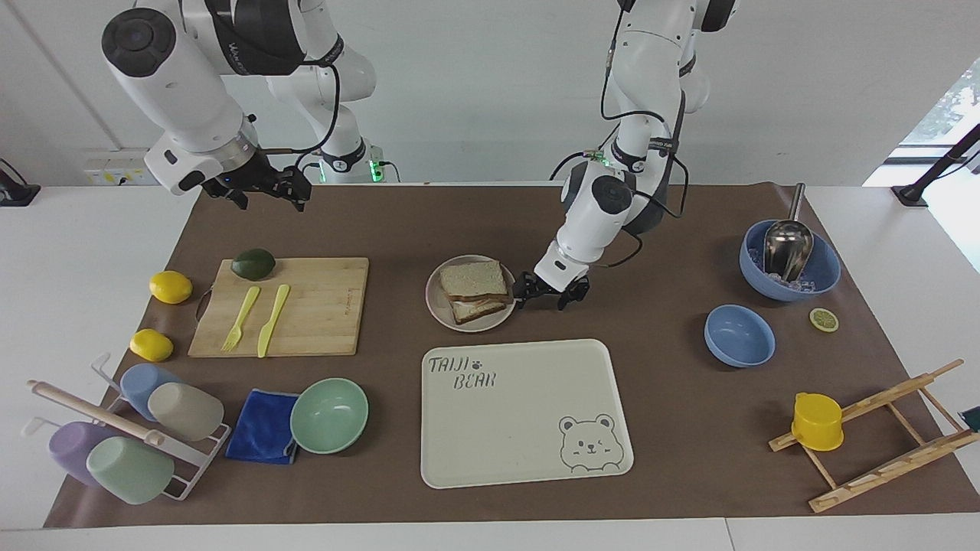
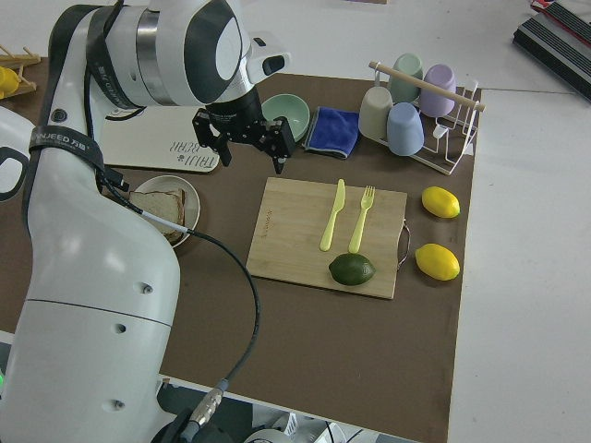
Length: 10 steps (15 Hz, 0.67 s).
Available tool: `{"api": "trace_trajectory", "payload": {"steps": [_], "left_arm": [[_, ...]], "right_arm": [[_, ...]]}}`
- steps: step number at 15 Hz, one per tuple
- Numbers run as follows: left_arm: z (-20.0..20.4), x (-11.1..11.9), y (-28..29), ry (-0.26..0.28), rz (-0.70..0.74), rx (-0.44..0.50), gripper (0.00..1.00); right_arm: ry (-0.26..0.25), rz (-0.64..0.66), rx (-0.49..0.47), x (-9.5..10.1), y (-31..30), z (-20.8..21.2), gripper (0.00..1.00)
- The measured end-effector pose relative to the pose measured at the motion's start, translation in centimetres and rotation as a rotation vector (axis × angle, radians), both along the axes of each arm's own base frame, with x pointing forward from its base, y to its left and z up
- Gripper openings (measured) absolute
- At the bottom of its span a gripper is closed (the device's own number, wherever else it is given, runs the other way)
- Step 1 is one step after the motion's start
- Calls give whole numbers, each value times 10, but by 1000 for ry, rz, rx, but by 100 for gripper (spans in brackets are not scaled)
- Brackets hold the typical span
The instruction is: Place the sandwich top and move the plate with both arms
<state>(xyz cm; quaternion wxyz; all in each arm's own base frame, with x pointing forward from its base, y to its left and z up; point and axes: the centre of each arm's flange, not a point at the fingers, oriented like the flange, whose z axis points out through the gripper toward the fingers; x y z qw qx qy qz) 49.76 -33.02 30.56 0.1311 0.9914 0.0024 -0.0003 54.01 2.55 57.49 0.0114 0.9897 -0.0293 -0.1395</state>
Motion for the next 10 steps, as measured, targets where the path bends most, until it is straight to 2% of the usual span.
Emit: {"api": "trace_trajectory", "payload": {"steps": [6,10], "left_arm": [[-3,-15,-16,43,-26,-2,100],[-4,-21,-17,76,-41,9,99]], "right_arm": [[-16,-63,7,-11,-43,1,100],[-25,-44,12,-15,-42,6,100]]}}
